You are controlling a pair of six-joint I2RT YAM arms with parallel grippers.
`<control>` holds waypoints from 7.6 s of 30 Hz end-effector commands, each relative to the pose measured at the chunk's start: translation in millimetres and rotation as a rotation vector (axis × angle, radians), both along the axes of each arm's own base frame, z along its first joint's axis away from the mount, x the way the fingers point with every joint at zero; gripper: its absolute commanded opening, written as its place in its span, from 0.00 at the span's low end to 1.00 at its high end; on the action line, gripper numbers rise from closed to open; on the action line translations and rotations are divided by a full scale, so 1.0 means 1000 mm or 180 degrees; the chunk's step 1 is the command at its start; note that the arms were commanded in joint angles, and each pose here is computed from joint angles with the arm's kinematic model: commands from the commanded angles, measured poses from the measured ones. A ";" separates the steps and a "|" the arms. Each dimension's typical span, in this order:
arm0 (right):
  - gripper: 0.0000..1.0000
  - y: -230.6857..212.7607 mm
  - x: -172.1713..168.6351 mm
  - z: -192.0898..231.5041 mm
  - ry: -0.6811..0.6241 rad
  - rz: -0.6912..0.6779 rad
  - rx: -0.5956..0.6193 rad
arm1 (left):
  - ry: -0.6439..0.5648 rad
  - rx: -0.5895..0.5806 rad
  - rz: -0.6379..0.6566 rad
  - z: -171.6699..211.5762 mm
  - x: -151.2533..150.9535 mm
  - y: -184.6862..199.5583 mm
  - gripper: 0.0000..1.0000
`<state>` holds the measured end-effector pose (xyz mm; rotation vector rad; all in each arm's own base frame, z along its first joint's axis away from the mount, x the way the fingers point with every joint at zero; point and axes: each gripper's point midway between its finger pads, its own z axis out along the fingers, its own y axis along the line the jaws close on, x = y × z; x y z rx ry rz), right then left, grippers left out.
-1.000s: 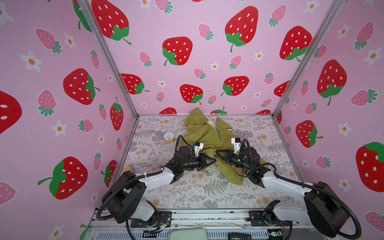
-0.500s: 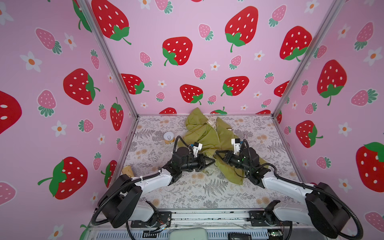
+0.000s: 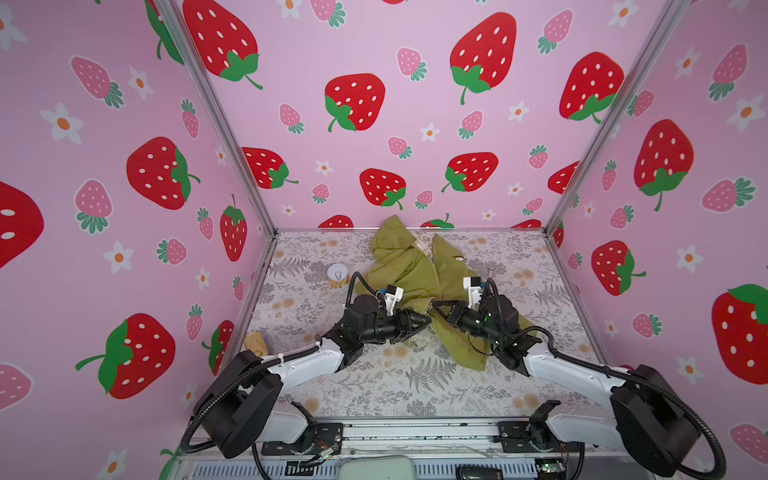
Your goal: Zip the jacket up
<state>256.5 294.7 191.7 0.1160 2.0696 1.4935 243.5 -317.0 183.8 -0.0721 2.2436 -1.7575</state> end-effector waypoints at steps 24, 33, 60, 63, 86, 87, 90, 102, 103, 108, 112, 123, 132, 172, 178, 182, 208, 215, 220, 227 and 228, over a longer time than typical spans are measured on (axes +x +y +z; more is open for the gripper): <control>0.00 0.007 -0.002 0.019 -0.0145 0.0003 0.0091 | -0.0010 -0.0243 0.0451 0.008 0.021 0.016 0.09; 0.00 0.001 0.003 0.015 -0.0130 -0.0137 0.0012 | 0.0008 -0.0190 0.0478 0.002 0.014 0.024 0.00; 0.00 0.012 -0.002 0.016 -0.0106 -0.0029 0.0066 | -0.0017 -0.0253 0.0402 0.007 0.016 0.013 0.27; 0.00 0.012 -0.003 0.015 -0.0103 -0.0034 0.0062 | -0.0011 -0.0255 0.0402 0.006 0.015 0.013 0.13; 0.90 -0.172 0.056 -0.079 0.0343 -0.1285 -0.2222 | 0.0197 0.0824 0.1026 -0.015 0.002 0.140 0.00; 0.90 -0.175 0.056 -0.088 0.0404 -0.1294 -0.2261 | 0.0194 0.0848 0.1050 -0.013 0.002 0.145 0.00; 0.89 -0.175 0.054 -0.114 0.0532 -0.1243 -0.2313 | 0.0166 0.0904 0.1135 -0.008 0.002 0.159 0.00; 0.78 -0.043 0.018 -0.134 0.0517 -0.0192 -0.1387 | 0.0036 0.0870 0.1434 0.019 0.026 0.202 0.00; 0.78 -0.022 0.014 -0.128 0.0441 -0.0037 -0.1259 | 0.0042 0.0865 0.1427 0.018 0.028 0.202 0.00; 0.73 0.024 0.020 -0.090 0.0156 0.0262 -0.1183 | 0.0047 0.0840 0.1386 0.015 0.036 0.201 0.00; 0.83 -0.004 0.053 -0.045 -0.0133 -0.0141 -0.1338 | 0.0043 0.0829 0.1353 0.014 0.040 0.199 0.00; 0.82 -0.076 0.082 -0.078 0.0318 -0.0386 -0.2001 | 0.0026 0.0743 0.1276 0.017 0.044 0.195 0.00; 0.90 -0.139 -0.015 -0.120 0.0689 -0.0210 -0.2575 | -0.0086 0.0728 0.1262 0.034 0.055 0.194 0.00; 0.61 0.133 -0.012 -0.058 0.0068 0.0354 -0.0041 | -0.0494 0.0186 0.1019 0.134 0.033 0.155 0.00; 0.71 0.052 -0.026 -0.071 -0.0142 0.0326 -0.0965 | -0.0049 0.0494 0.1137 0.065 0.016 0.165 0.00; 0.86 -0.007 0.003 -0.052 -0.0281 -0.0159 -0.1432 | 0.0208 0.0593 0.1183 0.029 0.006 0.169 0.00; 0.89 0.068 0.205 -0.078 -0.0244 -0.0051 -0.2081 | 0.0680 0.0760 0.1239 -0.042 -0.019 0.176 0.00; 0.97 0.097 0.232 -0.114 -0.0084 -0.0010 -0.2177 | 0.0673 0.0738 0.1236 -0.041 -0.020 0.176 0.00; 0.71 0.089 0.250 -0.126 -0.0061 -0.0262 -0.2275 | 0.0673 0.0761 0.1250 -0.043 -0.023 0.177 0.00; 0.28 0.036 0.256 -0.114 -0.0108 -0.0494 -0.2279 | 0.0677 0.0895 0.1345 -0.051 -0.018 0.186 0.00; 0.23 0.025 0.255 -0.114 -0.0082 -0.0519 -0.2270 | 0.0681 0.0919 0.1354 -0.052 -0.016 0.188 0.00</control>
